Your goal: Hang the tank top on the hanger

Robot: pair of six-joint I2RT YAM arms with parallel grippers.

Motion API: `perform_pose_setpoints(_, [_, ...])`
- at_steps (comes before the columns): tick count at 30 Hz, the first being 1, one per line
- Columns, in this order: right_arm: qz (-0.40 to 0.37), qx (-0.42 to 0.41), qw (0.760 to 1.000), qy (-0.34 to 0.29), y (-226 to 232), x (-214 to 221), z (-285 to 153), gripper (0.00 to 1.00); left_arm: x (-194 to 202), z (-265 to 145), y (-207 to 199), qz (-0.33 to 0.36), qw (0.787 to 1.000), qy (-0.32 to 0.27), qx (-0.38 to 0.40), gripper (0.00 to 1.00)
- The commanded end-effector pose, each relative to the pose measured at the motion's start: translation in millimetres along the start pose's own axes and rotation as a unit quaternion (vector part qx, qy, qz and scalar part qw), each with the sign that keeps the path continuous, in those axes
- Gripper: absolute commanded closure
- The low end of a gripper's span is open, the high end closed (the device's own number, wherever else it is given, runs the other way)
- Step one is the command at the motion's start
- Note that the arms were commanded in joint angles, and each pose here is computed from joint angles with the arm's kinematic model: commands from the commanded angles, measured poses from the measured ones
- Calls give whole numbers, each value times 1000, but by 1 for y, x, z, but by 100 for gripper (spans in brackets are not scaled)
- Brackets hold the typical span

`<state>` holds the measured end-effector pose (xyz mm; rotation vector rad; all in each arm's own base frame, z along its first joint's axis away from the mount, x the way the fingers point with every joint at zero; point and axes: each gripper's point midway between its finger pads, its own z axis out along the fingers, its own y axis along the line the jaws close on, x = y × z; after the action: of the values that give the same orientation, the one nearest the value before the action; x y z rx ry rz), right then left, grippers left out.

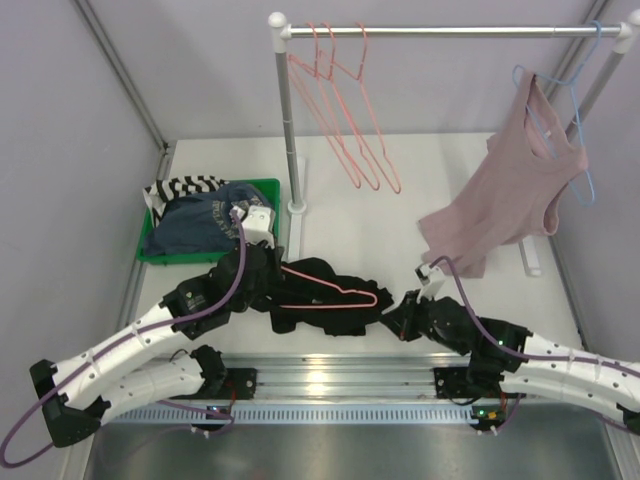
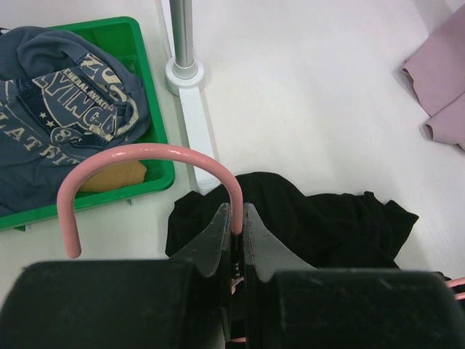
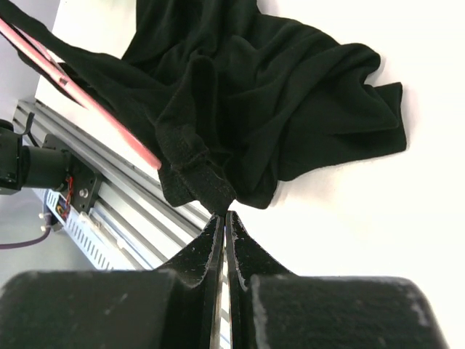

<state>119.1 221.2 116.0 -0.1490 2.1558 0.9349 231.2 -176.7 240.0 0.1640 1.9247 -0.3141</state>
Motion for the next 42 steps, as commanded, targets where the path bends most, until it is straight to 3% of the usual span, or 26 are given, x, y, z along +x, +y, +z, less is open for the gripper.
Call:
perform_pose_setpoints(1, [10, 0, 1000, -27, 13, -27, -9, 100, -20, -2, 3, -11, 999, -27, -14, 100])
perform_pose_setpoints(25, [25, 12, 1000, 1, 21, -65, -20, 100, -31, -19, 20, -32, 997, -70, -24, 100])
perform_pose_setpoints(42, [32, -25, 999, -12, 30, -90, -31, 100, -23, -11, 24, -13, 997, -56, -47, 100])
